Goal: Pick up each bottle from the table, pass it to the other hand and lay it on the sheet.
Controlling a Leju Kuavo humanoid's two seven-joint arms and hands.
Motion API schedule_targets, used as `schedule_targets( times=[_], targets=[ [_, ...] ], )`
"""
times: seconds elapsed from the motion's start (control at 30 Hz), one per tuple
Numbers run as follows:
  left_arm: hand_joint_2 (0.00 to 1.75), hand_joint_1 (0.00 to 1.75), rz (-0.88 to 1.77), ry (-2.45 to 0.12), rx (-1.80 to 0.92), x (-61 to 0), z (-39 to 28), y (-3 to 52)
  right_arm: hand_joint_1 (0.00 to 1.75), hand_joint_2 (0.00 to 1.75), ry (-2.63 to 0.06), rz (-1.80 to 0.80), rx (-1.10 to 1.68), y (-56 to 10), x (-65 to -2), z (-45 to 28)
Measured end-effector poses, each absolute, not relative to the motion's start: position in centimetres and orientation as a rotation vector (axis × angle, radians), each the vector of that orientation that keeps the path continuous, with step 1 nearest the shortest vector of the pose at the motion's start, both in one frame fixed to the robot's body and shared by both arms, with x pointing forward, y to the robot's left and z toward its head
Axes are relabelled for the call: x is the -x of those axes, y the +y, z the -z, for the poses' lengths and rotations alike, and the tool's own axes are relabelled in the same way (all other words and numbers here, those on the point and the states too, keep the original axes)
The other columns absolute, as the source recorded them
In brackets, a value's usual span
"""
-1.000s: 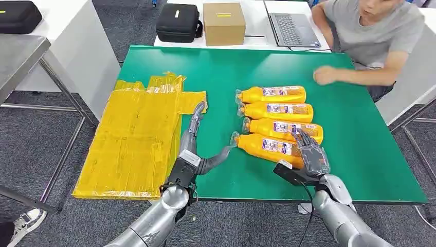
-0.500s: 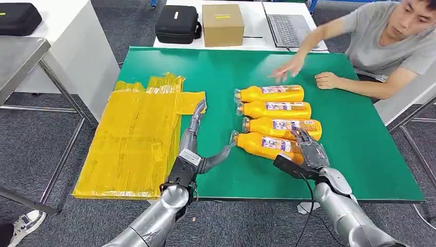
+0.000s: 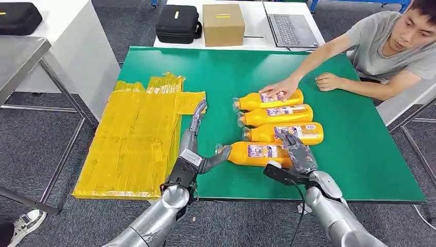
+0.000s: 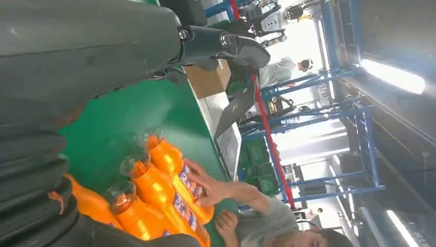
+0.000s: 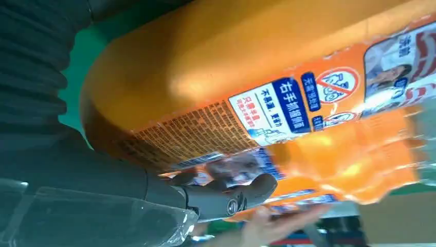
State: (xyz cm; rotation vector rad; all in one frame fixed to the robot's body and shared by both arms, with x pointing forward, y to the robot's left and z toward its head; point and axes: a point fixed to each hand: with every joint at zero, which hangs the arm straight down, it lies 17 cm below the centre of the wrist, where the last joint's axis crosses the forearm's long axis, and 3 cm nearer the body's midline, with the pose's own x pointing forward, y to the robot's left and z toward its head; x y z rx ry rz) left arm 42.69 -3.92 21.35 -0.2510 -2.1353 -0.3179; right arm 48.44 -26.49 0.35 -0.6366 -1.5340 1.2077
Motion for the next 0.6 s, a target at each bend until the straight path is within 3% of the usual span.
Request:
schedule_targets(
  times=[0.6],
  targets=[
    [1.75,0.0,0.325,-2.137,0.254,-42.6,-21.4,-4.0,0.0,1.75,-1.57,-1.198,0.615,-25.4,-47.9,-0.6]
  ],
)
